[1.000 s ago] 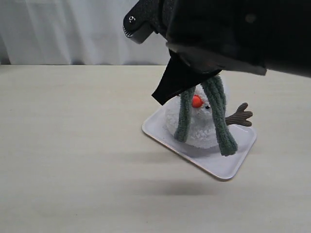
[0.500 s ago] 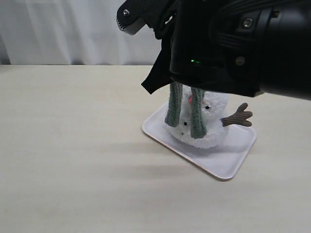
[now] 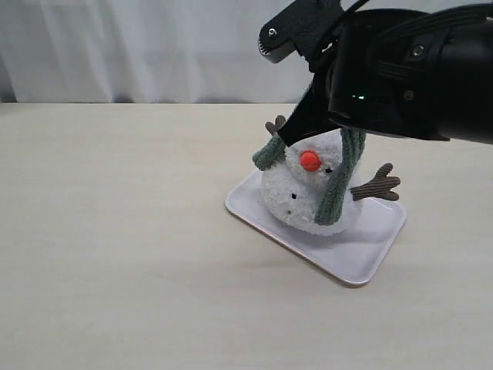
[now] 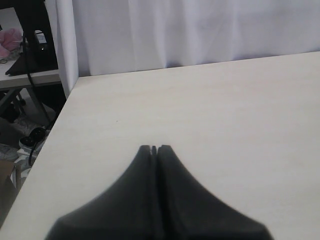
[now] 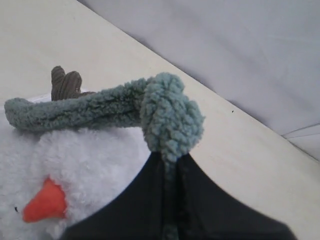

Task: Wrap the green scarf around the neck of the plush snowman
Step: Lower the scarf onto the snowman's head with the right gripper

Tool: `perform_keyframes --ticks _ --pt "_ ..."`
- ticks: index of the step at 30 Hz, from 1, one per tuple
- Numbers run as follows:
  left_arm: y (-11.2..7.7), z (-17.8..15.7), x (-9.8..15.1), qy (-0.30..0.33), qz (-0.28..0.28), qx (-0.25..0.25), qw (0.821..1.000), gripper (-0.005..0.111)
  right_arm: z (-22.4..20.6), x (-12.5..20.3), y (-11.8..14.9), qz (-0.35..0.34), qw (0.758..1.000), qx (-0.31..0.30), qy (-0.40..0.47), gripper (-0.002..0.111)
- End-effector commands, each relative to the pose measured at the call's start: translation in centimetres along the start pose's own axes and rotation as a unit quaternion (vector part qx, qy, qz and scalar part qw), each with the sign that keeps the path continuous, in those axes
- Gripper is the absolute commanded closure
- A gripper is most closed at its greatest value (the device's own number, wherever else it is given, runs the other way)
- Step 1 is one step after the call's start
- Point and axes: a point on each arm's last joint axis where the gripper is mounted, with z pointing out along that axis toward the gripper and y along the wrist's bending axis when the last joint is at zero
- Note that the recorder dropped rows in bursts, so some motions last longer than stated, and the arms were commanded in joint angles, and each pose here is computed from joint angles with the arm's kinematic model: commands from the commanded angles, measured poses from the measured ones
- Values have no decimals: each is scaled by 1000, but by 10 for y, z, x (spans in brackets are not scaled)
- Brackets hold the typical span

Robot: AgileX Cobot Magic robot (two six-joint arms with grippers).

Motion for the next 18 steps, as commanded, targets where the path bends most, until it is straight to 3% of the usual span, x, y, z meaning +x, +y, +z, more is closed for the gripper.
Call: perform_keyframes --ticks 1,18 --pt "0 0 0 -5 -2 0 1000 107 13 7 -6 18 1000 -7 5 104" --pt "0 0 0 -5 -2 0 1000 107 37 29 -7 42 998 -28 48 104"
